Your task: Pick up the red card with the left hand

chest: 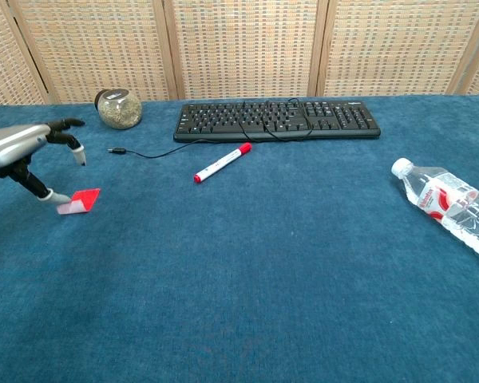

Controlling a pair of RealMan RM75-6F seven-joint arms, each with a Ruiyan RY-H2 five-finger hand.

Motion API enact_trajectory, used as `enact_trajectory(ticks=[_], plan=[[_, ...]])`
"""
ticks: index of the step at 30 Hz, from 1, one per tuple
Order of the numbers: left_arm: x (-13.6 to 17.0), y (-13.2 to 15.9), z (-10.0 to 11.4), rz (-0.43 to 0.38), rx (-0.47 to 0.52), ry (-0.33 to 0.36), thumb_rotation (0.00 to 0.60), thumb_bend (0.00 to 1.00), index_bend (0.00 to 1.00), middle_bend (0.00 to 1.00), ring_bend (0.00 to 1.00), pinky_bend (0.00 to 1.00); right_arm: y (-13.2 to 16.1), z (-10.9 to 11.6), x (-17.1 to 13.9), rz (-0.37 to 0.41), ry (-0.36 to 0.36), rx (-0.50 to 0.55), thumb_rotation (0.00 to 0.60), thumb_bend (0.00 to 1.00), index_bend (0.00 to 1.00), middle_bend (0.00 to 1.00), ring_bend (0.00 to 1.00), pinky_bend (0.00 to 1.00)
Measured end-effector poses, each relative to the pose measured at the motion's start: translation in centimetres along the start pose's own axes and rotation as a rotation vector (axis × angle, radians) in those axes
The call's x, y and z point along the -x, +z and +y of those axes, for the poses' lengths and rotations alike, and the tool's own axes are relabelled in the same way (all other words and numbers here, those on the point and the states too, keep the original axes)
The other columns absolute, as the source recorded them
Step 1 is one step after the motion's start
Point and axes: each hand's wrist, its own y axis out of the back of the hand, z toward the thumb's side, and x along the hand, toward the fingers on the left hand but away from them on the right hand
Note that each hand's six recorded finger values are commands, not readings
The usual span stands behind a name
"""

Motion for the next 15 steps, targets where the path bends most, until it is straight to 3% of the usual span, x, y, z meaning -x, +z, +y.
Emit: enact_trajectory(ticks=[6, 15], plan=[[0.9, -0.4, 1.4, -0.014, 0.026, 0.014, 0.600, 0.01, 0.40, 0.00, 0.00, 0.00, 0.1, -0.1, 0.0, 0.005, 0.006, -0.001, 0.600, 0.00, 0.00, 0.00, 0.00, 0.00], [2.5, -0.6, -0.1, -0.007, 0.014, -0.094, 0.600, 0.03, 0.46, 0.00, 0.00, 0.00, 0.2, -0.1, 0.0, 0.003, 0.008, -0.003, 0.600, 0.00, 0.00, 0.00, 0.00, 0.00]])
